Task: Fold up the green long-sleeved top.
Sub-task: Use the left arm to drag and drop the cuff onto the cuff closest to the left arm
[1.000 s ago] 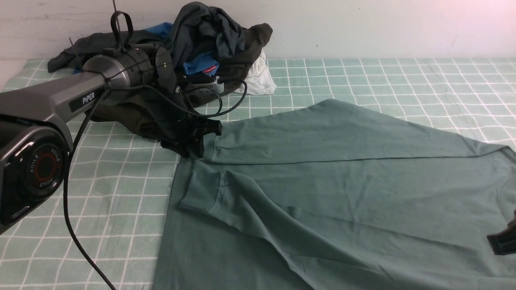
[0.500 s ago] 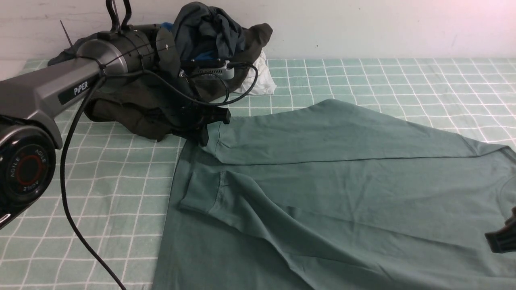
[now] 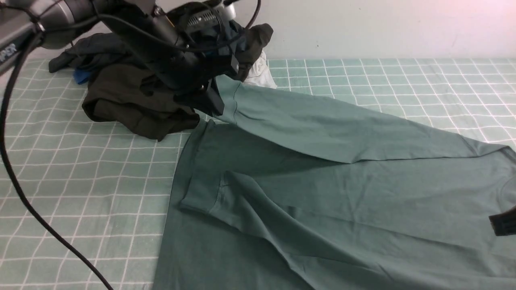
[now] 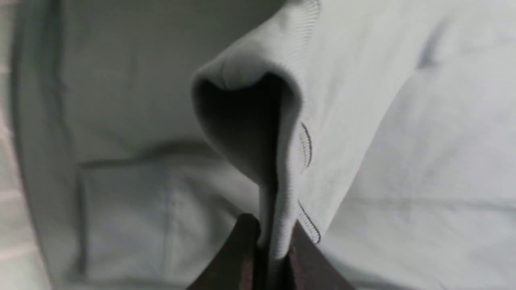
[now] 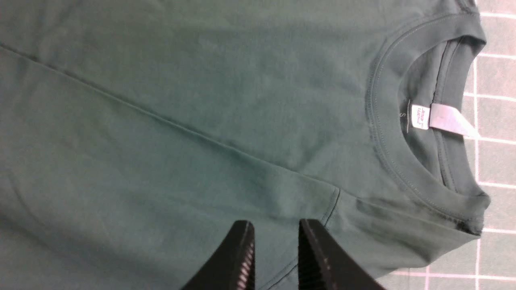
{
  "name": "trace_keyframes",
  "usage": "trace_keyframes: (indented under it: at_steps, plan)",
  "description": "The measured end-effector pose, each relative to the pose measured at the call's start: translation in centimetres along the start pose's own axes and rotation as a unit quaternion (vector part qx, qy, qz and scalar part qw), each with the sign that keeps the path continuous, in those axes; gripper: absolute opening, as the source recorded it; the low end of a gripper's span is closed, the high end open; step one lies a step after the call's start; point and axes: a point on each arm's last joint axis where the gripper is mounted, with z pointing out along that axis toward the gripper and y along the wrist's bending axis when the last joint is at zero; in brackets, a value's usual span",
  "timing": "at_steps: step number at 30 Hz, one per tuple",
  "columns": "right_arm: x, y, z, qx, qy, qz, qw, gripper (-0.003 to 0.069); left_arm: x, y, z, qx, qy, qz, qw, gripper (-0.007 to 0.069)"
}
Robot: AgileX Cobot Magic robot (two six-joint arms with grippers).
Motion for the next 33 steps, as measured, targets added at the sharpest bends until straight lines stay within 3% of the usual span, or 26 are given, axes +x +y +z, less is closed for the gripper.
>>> trace_keyframes:
  at_steps: [8, 13, 16, 21, 26, 31, 33]
  plan:
    - [0.5, 1.9, -0.6, -0.024, 0.005, -0.060, 0.998, 0.0158, 1.1, -1.7, -4.0, 0.015, -0.029, -0.006, 0.999, 0.0024]
    - [1.1, 3.0, -2.0, -0.024, -0.015, -0.116, 0.993, 0.0158, 4.3, -1.7, -5.5, 0.010, -0.013, -0.016, 1.000, 0.0024]
    - [1.3, 3.1, -2.4, -0.024, -0.023, -0.123, 0.992, 0.0158, 6.0, -1.3, -5.2, -0.002, 0.007, -0.019, 1.000, 0.0024]
    - [1.5, 2.8, -3.2, -0.022, -0.036, -0.120, 0.992, 0.0158, 11.5, 0.4, -1.8, -0.065, 0.087, -0.008, 0.994, 0.0024]
    - [1.6, 2.8, -3.2, -0.022, -0.032, -0.118, 0.992, 0.0158, 14.0, 1.5, 1.2, -0.093, 0.111, 0.002, 0.989, 0.0030]
    - [2.2, 2.8, -3.2, -0.028, 0.002, -0.124, 0.992, 0.0160, 16.1, 3.0, 3.4, -0.116, 0.121, 0.019, 0.986, 0.0120]
    - [2.5, 2.9, -3.2, -0.032, 0.015, -0.133, 0.990, 0.0169, 16.6, 3.5, 3.8, -0.125, 0.128, 0.040, 0.983, 0.0209]
